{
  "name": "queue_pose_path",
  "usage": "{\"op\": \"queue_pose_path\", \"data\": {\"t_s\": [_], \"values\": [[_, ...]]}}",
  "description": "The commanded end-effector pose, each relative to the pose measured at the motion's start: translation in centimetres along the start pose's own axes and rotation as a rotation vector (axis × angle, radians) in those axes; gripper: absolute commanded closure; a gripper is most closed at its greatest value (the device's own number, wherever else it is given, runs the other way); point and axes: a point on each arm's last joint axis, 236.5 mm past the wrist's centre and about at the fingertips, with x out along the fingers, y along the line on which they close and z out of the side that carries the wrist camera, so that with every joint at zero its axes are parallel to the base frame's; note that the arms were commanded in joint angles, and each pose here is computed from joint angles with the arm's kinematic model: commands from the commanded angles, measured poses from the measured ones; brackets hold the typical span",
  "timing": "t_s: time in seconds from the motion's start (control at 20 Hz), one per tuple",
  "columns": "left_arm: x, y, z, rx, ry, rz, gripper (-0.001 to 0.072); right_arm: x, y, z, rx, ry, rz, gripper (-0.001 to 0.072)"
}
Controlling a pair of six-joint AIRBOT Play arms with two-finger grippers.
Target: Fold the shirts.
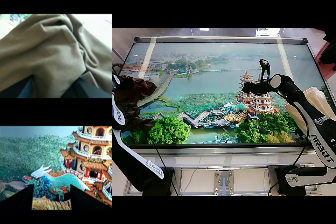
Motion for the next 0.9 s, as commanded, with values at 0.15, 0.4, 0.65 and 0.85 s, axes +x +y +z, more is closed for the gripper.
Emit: {"op": "queue_pose_path", "data": {"t_s": [0.15, 0.4, 0.65, 0.85], "values": [[0.9, -2.5, -3.6, -0.068, 0.154, -0.093, 0.0692, -0.2, 1.6, 2.1, 0.071, -0.086, 0.07, 0.0192], [-11.7, -18.7, 5.4, -0.152, 0.012, -0.762, 0.0693, -2.4, 1.5, 5.8, 0.03, -0.181, 0.057, 0.0199], [-34.8, -37.0, 3.3, 0.208, -0.02, -1.334, 0.0693, -10.9, -0.6, 11.5, -0.004, -0.35, 0.004, 0.0199], [-45.2, -46.5, -10.0, 0.53, 0.254, -1.563, 0.0692, -18.9, -4.2, 12.5, -0.019, -0.438, -0.11, 0.0199]]}}
